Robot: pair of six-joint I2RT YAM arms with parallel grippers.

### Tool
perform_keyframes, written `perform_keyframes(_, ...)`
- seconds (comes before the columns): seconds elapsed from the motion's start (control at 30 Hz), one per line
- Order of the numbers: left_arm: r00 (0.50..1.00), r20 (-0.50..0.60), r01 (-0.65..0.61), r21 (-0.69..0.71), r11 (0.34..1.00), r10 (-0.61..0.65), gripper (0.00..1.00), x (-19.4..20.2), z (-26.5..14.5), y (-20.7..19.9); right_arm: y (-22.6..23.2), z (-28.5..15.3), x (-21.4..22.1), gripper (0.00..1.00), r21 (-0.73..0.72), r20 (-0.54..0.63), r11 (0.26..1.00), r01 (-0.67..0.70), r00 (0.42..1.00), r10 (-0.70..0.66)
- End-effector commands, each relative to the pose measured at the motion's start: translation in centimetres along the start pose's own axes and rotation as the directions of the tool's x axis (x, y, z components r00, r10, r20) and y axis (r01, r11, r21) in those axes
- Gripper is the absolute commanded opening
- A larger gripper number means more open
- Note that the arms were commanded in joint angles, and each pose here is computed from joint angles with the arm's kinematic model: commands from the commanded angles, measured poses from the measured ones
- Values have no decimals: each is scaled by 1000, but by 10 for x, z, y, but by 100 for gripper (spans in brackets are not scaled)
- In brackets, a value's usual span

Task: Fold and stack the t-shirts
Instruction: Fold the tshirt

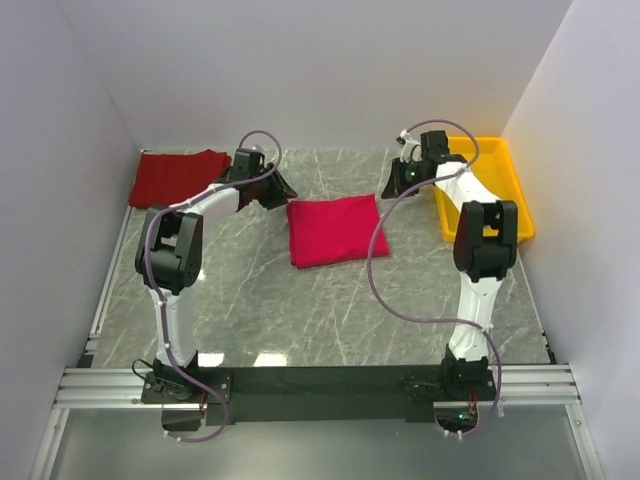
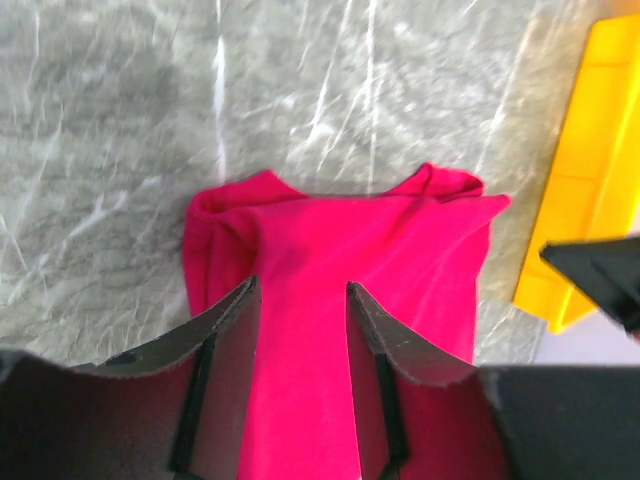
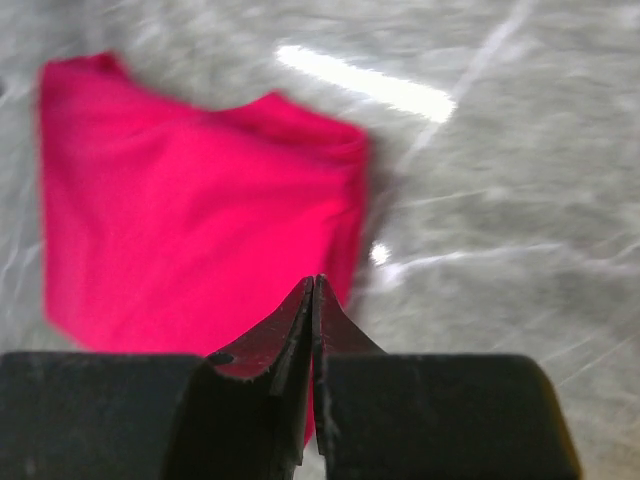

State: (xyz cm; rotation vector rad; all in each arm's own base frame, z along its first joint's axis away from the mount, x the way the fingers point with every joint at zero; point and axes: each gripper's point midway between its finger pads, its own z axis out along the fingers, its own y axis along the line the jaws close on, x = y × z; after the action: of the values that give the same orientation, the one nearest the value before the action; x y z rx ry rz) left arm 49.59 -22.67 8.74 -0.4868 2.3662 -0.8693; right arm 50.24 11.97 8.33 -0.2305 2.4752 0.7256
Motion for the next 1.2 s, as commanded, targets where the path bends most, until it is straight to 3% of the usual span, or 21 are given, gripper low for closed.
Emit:
perform_keyframes(0.0, 997, 72, -24, 80, 996, 18, 45, -27, -19, -31, 42, -34, -16, 8, -117, 77, 983, 139, 988, -130)
perform_keyframes(0.43, 1000, 4, 9, 52, 999, -9, 41, -16, 5, -17, 52, -44, 42, 8, -176, -11, 977, 120, 992, -123)
perform_keyframes(1.17, 998, -42, 40, 34, 999, -39, 36, 0, 25, -11, 76, -45, 78, 8, -247, -71, 963, 109, 989, -130)
